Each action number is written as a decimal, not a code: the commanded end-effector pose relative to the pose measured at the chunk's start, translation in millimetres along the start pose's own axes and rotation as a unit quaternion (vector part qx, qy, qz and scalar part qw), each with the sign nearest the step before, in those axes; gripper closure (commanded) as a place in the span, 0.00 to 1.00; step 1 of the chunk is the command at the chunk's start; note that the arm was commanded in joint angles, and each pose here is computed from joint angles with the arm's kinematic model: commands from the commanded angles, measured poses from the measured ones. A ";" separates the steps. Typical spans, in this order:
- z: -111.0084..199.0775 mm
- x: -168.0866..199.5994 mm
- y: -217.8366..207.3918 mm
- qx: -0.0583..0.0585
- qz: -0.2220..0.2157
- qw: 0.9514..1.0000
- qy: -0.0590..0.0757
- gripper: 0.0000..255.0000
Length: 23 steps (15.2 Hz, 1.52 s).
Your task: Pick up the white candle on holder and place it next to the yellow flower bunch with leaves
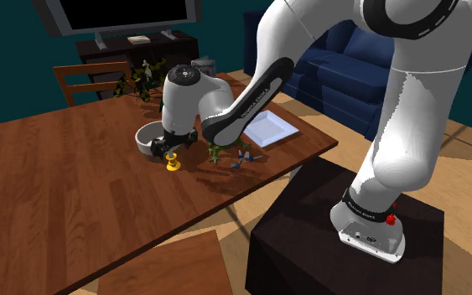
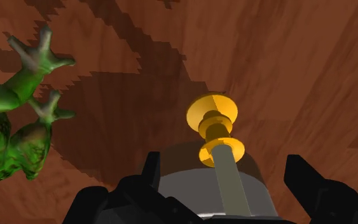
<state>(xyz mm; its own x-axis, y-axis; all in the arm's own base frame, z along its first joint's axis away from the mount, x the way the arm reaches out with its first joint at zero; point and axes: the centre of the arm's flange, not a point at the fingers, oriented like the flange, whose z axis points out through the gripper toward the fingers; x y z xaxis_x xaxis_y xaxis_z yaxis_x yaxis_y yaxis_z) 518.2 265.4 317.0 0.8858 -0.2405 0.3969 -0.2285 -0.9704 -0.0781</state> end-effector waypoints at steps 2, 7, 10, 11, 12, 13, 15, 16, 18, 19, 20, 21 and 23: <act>15.9 0.6 -2.1 0.000 0.000 1.000 0.001 0.00; 29.5 0.6 -2.1 0.000 0.000 1.000 0.001 0.00; 29.5 0.6 -2.1 0.000 0.000 1.000 0.001 0.00; 29.5 0.6 -2.1 0.000 0.000 1.000 0.001 0.00; 29.4 0.6 -2.1 0.000 0.000 1.000 0.001 0.00; 29.4 0.6 -2.1 0.000 0.000 1.000 0.001 0.00; 29.4 0.6 -2.1 0.000 0.000 1.000 0.001 1.00; 29.4 0.6 -2.1 0.000 0.000 1.000 0.001 1.00; 29.4 0.6 -2.1 0.000 0.000 1.000 0.001 1.00; 29.4 0.6 -2.1 0.000 0.000 1.000 0.001 1.00; 29.4 0.6 -2.1 0.000 0.000 1.000 0.001 1.00; 29.4 0.6 -2.1 0.000 0.000 1.000 0.001 1.00; 29.5 0.6 -2.1 0.000 0.000 1.000 0.001 1.00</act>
<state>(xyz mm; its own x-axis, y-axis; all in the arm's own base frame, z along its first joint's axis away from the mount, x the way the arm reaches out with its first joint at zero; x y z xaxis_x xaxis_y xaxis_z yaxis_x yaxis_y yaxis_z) 531.1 266.6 290.5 0.8849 -0.2406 0.3988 -0.2285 -0.9704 -0.0784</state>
